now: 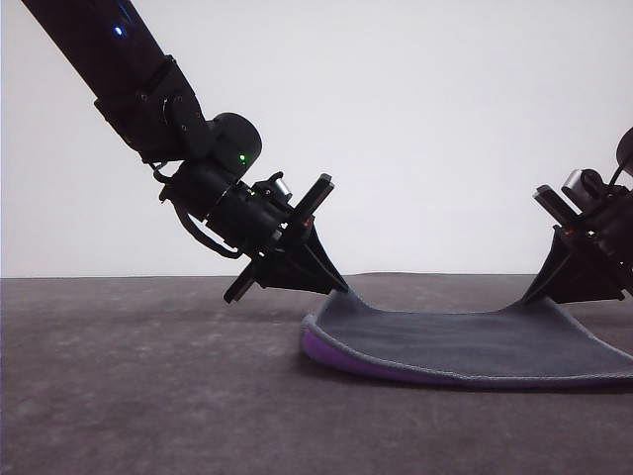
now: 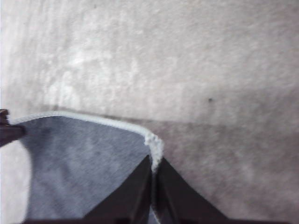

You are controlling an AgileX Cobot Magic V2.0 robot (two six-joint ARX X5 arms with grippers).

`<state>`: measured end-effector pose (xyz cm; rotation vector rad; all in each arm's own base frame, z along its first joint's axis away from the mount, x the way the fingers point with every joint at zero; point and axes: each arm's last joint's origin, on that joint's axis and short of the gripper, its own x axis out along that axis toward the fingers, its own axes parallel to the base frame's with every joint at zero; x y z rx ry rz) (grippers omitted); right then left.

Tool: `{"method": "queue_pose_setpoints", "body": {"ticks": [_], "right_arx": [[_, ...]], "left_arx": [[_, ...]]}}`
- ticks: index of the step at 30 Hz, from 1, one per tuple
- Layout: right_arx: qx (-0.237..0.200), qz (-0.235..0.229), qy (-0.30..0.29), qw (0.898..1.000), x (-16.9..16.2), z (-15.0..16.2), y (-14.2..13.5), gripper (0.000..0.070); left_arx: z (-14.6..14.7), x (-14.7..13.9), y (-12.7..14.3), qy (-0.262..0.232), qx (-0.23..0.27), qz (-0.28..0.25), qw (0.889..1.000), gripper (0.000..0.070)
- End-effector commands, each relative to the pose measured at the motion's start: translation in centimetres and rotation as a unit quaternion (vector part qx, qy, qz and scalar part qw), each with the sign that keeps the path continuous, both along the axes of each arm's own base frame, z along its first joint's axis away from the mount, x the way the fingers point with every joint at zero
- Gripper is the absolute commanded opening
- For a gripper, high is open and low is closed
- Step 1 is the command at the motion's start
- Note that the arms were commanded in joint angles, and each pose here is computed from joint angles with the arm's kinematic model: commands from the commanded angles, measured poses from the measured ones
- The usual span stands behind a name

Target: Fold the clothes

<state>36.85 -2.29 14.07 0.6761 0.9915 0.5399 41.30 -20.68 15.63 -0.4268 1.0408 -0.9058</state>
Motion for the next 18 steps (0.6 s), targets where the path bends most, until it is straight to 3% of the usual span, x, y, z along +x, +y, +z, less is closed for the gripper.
{"method": "queue_pose_setpoints", "body": {"ticks": [1,10,18], "right_arx": [[0.006,0.011,0.003,1.000,0.2,-0.6,-0.2,0.0004],[0.034,0.042,0.043,0.998,-1.3,-0.7,-0.8,0.0005],[0.025,0.060,0.054,0.996,-2.5,2.1,-0.8,0.0005]], "left_arx": [[-0.3,0.4,-0.2,0.005,-0.017,-0.018,1.000,0.0009],[-0.3,0.2,1.0,0.058,-0.046,-0.056,0.996,0.0009],[0.7,-0.8,1.3,0.088,-0.010,-0.112,0.990,0.0009]]}}
